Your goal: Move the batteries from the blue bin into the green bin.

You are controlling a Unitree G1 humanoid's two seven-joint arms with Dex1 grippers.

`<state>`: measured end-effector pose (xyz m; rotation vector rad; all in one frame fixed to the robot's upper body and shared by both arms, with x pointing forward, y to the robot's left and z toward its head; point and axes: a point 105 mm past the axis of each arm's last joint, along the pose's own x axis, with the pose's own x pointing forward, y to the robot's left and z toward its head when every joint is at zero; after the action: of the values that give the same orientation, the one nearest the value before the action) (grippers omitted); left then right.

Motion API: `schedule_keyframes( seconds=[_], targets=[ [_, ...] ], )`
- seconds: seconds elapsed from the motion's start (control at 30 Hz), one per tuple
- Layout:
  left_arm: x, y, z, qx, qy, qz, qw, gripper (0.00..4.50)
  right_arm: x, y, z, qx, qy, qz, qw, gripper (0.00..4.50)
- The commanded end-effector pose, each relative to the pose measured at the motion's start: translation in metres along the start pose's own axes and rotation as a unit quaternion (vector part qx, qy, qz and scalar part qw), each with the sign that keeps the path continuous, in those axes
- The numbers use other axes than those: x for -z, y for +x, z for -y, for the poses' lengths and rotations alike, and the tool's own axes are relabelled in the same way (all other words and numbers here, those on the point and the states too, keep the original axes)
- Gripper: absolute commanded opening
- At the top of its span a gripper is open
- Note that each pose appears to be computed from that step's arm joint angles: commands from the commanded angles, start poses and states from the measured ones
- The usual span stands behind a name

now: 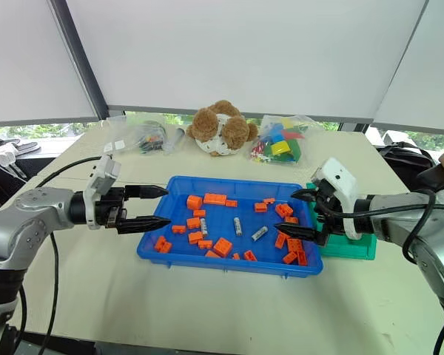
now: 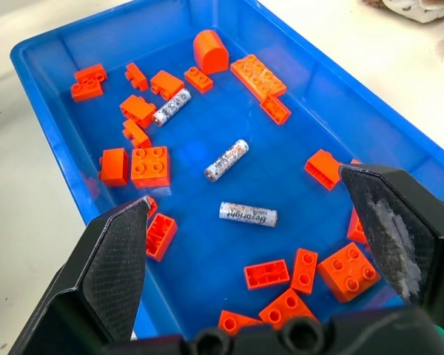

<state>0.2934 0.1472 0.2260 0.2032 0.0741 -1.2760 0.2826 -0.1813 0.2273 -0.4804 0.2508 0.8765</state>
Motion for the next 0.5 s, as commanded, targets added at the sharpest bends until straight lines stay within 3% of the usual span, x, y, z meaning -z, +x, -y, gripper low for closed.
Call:
schedule_keyframes(
  seconds=[0.03, 0.33, 0.5],
  targets=[
    [-0.008, -0.005, 0.003, -0.002, 0.026, 0.002, 1.0, 4.5, -0.01, -0.003, 0.003, 0.009, -0.028, 0.007, 1.0, 4.48],
    [-0.019, -0.004, 0.001, -0.006, 0.03, 0.027, 0.999, 4.5, -0.014, 0.004, 0.002, -0.005, -0.029, 0.01, 1.0, 4.48],
    [-0.015, -0.006, -0.002, -0.001, 0.04, 0.008, 0.999, 4.5, -0.016, 0.014, -0.002, -0.029, -0.036, 0.015, 0.999, 4.48]
  ],
)
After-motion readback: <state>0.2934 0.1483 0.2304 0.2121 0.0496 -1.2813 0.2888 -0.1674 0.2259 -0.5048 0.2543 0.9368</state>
